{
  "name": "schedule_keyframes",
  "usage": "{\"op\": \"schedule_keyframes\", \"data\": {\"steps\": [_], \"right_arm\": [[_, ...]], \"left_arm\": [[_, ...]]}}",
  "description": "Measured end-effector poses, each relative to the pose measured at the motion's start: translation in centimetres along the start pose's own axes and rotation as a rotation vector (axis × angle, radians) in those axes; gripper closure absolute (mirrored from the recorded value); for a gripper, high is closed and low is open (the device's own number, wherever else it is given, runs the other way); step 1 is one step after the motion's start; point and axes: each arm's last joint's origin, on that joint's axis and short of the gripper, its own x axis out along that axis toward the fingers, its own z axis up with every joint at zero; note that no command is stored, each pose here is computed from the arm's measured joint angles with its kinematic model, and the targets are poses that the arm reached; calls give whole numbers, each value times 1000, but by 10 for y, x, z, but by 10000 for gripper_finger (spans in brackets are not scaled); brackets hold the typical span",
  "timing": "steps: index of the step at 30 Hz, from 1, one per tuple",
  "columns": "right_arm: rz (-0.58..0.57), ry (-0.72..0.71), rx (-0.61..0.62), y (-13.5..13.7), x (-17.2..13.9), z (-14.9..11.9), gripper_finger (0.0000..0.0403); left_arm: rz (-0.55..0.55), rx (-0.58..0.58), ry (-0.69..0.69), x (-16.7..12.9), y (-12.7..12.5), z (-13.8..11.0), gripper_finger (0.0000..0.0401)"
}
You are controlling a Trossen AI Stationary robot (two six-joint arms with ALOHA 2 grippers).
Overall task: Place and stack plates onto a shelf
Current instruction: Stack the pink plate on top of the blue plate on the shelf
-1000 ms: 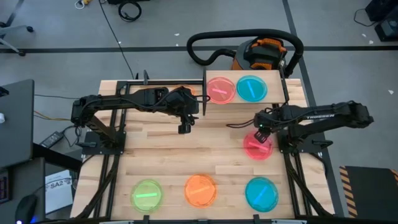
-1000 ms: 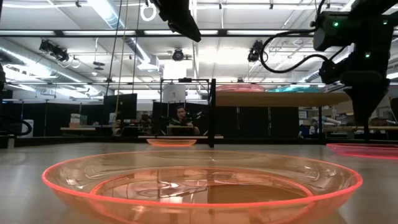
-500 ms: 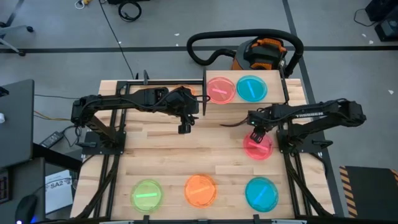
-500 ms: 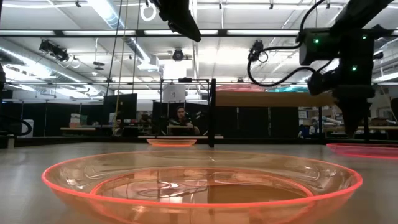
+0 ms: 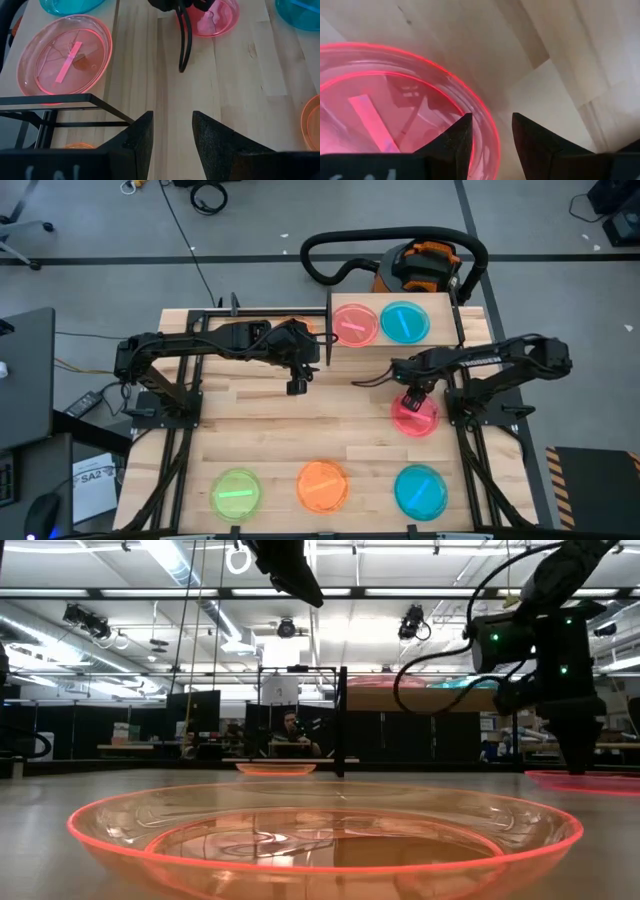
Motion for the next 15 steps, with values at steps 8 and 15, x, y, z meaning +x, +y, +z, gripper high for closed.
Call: {"op": "schedule_keyframes", "data": {"steps": [8, 15], "right_arm": [[80, 49, -49, 4, 6, 3, 259], [99, 54, -52, 5, 6, 3, 280]], "left_arm": [[-1, 0, 0, 0, 0, 0, 257], [-1, 0, 1, 0, 0, 0, 257]]}}
